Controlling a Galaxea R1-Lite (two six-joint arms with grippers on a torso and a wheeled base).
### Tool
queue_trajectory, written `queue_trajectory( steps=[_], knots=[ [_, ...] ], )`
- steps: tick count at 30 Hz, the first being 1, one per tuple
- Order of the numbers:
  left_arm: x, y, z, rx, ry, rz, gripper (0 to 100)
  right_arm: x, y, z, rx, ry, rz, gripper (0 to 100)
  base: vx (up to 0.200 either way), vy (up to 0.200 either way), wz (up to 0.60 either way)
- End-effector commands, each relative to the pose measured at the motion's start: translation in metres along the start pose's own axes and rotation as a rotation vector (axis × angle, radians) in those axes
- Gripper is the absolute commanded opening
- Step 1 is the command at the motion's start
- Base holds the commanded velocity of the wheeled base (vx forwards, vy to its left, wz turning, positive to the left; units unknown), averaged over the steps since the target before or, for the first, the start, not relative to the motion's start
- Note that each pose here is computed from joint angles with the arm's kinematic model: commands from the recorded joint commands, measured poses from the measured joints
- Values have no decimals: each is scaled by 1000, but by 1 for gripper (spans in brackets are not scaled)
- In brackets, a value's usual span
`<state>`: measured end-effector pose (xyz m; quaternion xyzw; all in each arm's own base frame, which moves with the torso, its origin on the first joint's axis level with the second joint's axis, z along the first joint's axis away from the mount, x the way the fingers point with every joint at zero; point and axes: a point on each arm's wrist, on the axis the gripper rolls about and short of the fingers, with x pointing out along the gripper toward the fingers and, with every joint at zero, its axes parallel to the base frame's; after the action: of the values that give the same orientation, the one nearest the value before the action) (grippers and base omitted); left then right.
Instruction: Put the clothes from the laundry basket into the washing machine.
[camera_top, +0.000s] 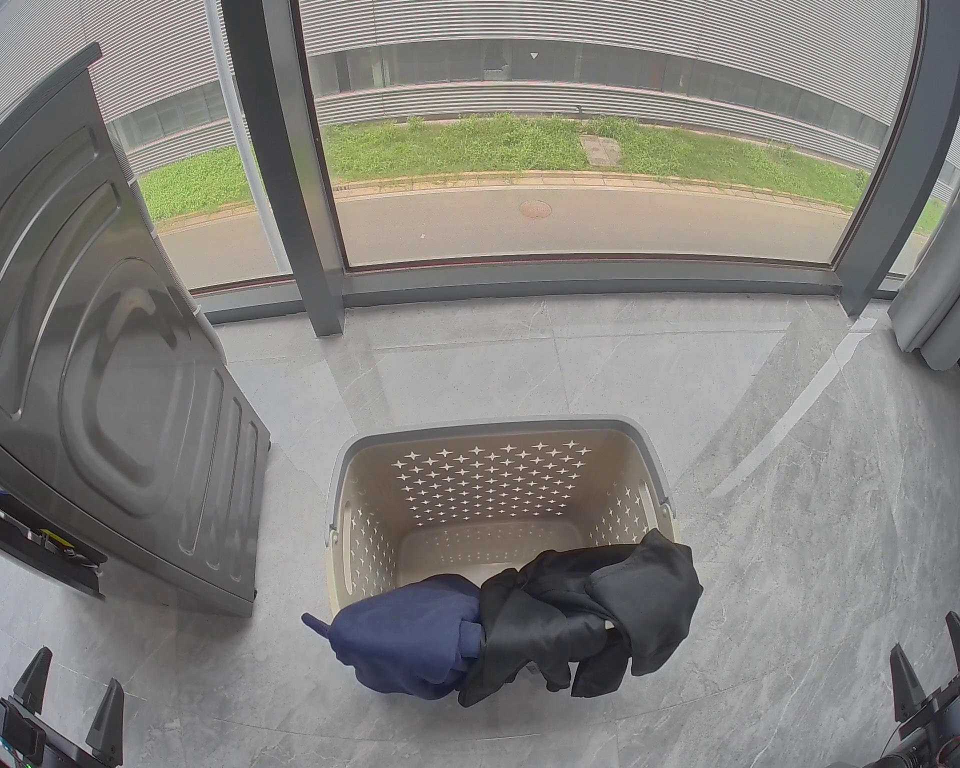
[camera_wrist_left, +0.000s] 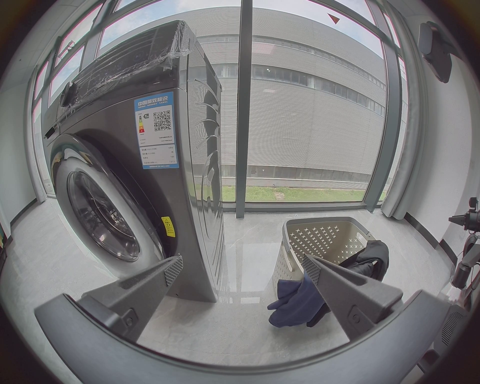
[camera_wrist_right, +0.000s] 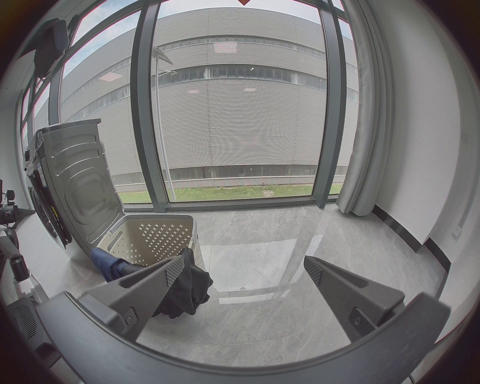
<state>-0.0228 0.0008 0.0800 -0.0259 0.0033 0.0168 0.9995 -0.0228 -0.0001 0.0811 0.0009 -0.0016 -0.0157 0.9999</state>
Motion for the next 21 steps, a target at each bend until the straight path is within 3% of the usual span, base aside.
queue_trajectory(
  steps=[1, 7, 16, 21],
  knots=[
    [0, 0, -5, 0, -1, 0, 100, 1, 0, -5, 0, 17, -1, 100, 0, 0, 0],
    [0, 0, -4, 0, -3, 0, 100, 1, 0, -5, 0, 17, -1, 100, 200, 0, 0],
    [0, 0, -4, -2, -3, 0, 100, 1, 0, -5, 0, 17, -1, 100, 0, 0, 0],
    [0, 0, -4, 0, -3, 0, 100, 1, 0, -5, 0, 17, -1, 100, 120, 0, 0]
  ],
)
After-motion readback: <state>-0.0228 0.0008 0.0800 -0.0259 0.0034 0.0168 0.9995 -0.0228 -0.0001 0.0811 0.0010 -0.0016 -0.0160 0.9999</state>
